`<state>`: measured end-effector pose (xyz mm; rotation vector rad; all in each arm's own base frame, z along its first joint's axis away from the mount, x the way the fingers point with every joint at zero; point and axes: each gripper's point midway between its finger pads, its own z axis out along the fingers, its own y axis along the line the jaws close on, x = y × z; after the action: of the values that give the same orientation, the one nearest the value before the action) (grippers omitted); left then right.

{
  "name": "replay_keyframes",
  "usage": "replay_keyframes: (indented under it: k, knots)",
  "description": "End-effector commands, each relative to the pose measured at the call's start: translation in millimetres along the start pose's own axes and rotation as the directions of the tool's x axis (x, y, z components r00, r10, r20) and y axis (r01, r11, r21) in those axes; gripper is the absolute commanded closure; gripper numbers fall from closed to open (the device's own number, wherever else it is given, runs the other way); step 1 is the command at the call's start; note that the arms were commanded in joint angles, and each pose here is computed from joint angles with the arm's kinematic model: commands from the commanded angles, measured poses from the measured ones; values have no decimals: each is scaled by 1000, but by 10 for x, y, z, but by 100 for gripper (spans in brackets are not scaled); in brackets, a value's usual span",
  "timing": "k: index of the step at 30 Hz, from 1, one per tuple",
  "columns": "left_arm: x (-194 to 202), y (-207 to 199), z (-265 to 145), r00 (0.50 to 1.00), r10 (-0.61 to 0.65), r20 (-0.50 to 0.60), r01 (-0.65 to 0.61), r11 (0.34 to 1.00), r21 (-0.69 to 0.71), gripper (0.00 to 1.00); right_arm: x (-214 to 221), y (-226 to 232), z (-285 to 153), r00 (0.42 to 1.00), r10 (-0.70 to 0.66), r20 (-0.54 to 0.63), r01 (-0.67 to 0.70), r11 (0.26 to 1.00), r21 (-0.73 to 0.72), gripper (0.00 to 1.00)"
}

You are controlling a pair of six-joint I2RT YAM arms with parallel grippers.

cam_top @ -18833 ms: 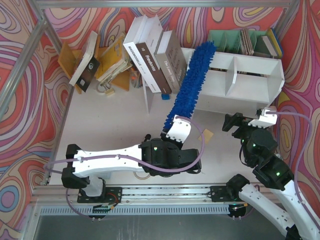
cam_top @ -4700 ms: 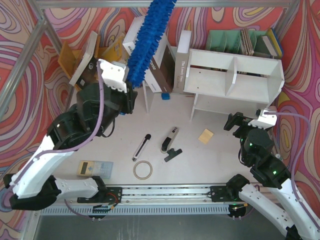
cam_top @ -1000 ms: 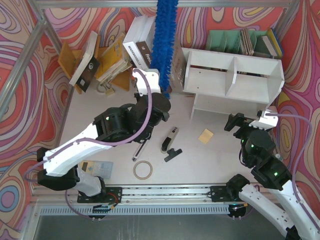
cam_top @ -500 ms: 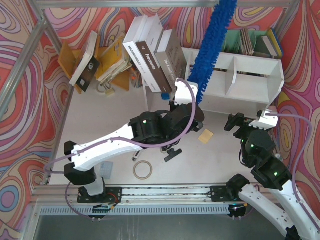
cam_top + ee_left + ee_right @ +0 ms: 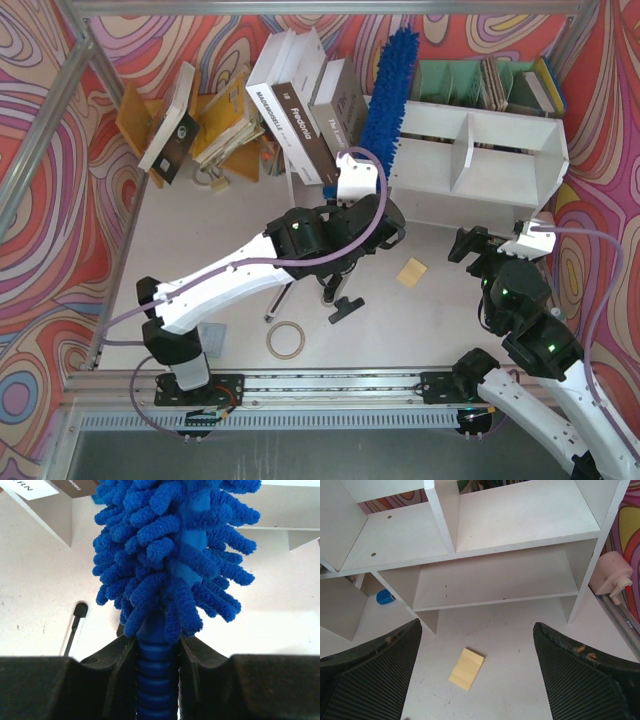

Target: Dust the bookshelf with a duster

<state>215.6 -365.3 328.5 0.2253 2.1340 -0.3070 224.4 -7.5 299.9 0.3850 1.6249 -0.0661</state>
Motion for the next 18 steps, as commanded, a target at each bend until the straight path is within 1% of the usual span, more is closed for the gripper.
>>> replay_keyframes:
  k: [1, 6, 13, 18]
  knots:
    - [-10, 125, 65, 999, -26, -25, 25, 998, -55, 100, -53, -6, -5, 1000, 19, 22, -19, 1000, 0, 18]
    - [97, 91, 187, 997, -18, -74, 14, 998, -57, 100, -56, -17, -13, 999, 21, 25, -21, 1000, 2, 18]
    - [195, -229, 285, 989, 17, -147, -12, 999, 34, 100, -57, -12, -12, 999, 22, 24, -22, 1000, 0, 18]
    - [175, -503, 227, 989, 50, -138, -35, 994, 105, 100, -57, -17, -12, 999, 22, 24, -22, 1000, 3, 18]
